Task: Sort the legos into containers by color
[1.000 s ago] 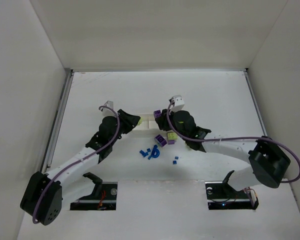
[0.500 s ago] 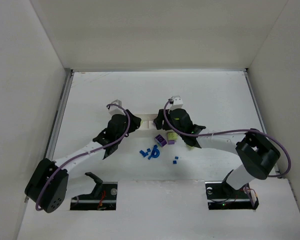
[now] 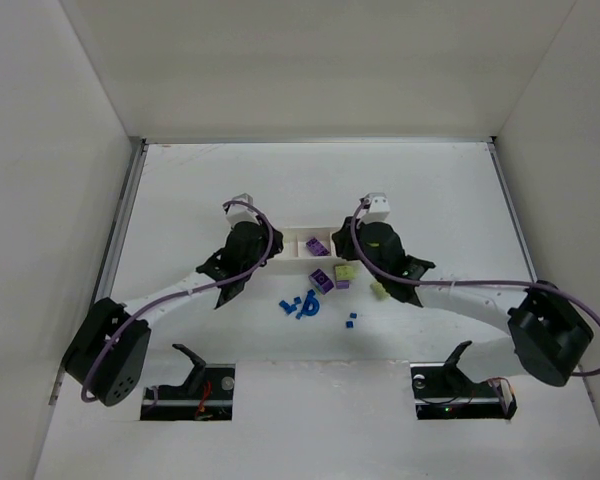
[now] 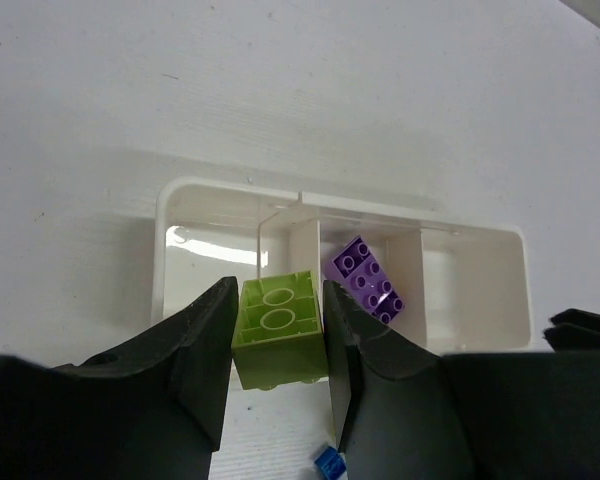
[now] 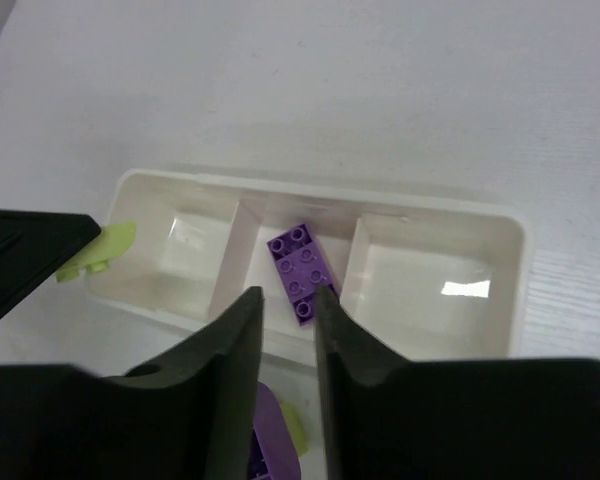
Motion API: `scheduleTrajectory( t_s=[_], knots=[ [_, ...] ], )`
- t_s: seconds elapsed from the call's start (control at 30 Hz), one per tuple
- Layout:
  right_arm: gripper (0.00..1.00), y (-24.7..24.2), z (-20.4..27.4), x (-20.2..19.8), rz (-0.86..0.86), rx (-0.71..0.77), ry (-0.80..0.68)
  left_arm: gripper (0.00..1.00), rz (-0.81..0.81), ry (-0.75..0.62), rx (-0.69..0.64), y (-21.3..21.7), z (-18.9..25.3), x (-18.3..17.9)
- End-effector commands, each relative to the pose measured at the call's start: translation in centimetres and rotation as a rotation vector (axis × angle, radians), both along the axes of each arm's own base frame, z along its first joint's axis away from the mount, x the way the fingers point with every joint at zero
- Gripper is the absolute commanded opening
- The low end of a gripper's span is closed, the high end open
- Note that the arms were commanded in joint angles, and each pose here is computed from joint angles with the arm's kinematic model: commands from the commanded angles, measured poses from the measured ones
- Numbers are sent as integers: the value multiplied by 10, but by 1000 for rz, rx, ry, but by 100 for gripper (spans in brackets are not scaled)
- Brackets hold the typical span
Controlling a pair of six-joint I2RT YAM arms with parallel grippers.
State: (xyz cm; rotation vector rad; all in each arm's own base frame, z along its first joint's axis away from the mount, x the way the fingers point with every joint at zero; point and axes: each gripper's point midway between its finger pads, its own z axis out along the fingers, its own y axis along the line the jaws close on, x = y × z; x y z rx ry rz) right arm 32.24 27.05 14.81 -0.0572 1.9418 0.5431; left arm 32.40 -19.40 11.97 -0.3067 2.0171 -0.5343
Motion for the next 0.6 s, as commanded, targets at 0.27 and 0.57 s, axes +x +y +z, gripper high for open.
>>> scheduleTrajectory(
  t_s=[0.27, 0.57],
  knots=[
    [73, -102, -24, -44, -331, -174, 85, 26, 20, -87, 79, 1, 16, 17],
    [91, -114, -53, -74, -326, -253, 205, 35, 16, -105, 72, 2, 20, 14]
  ],
)
